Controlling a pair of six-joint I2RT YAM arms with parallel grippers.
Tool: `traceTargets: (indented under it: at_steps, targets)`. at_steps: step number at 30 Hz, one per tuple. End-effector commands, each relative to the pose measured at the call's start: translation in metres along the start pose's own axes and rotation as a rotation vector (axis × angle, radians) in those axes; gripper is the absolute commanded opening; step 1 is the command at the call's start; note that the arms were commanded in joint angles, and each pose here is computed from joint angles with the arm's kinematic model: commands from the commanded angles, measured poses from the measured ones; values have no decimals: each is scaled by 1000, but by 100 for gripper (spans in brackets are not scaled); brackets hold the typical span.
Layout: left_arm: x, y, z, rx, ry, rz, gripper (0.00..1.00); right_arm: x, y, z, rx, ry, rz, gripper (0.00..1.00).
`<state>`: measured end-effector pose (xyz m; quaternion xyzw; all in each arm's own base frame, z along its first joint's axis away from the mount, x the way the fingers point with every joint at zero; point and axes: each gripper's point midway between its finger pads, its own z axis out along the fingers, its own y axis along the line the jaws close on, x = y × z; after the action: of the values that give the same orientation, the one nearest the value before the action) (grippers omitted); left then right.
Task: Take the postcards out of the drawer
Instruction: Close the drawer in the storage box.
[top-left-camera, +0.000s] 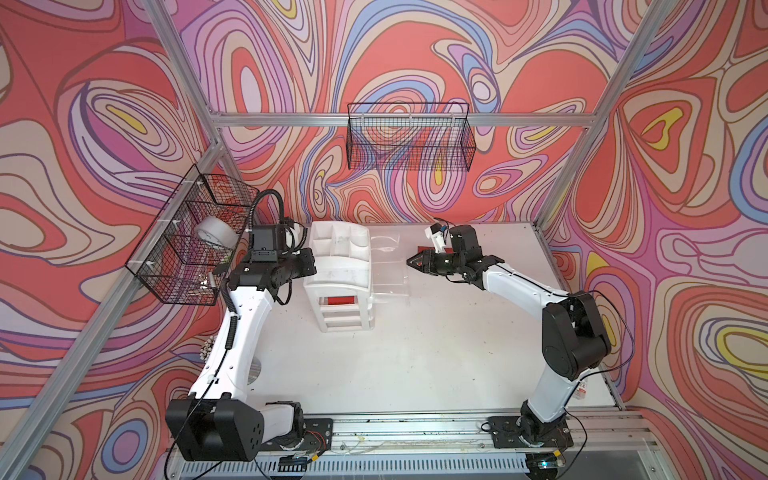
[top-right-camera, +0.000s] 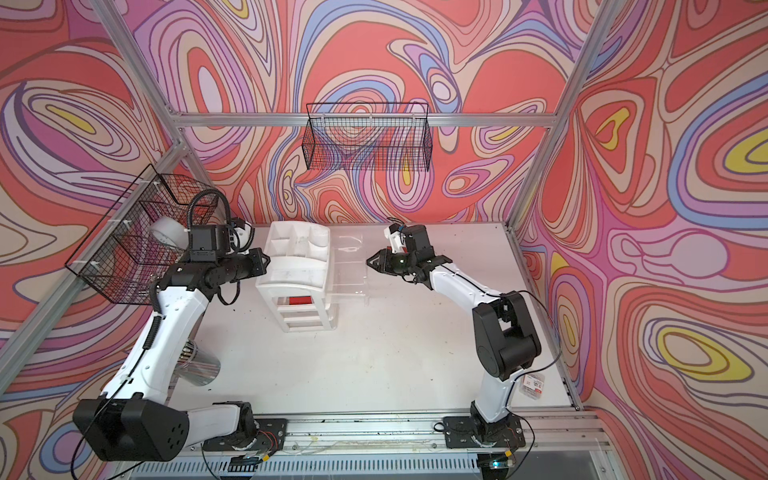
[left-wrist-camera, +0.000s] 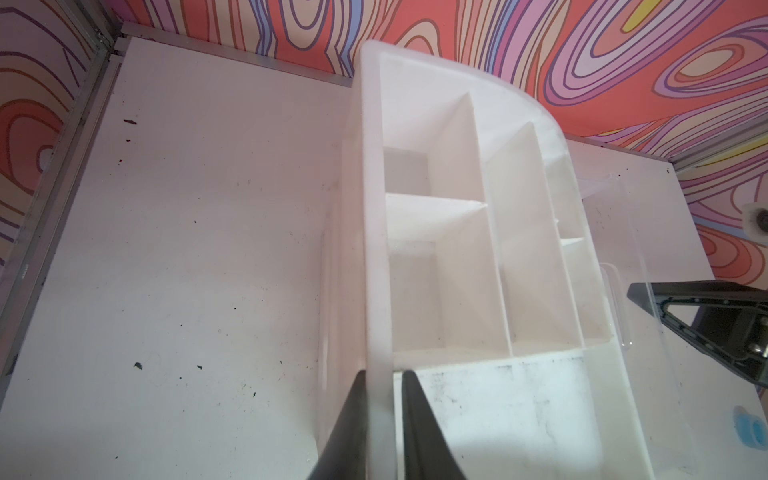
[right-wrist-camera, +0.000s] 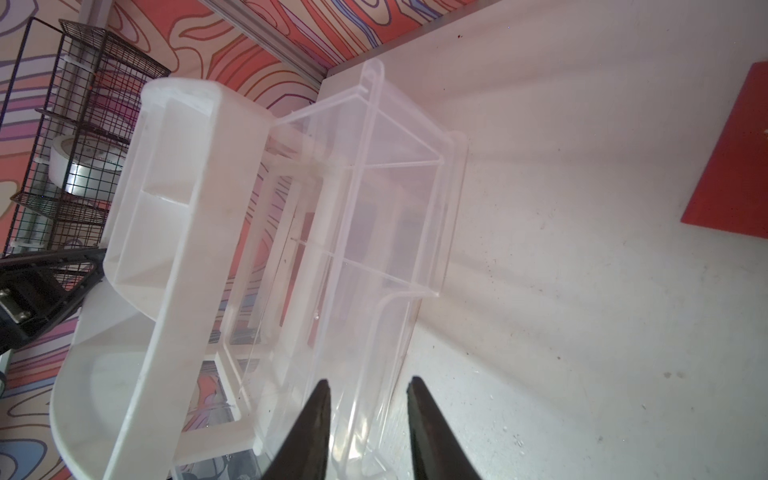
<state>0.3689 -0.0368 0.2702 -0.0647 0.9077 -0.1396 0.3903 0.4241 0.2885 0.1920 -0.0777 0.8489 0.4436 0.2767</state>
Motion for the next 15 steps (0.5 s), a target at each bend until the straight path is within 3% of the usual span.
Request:
traceTargets:
  at_steps: [1,15]
  targets:
    - [11,-12,10,74,50,15,15,8,27,15,-89,42,-33,31]
    - [19,-13,15,92,79,10,13,7,58,32,-223,43,-3,29]
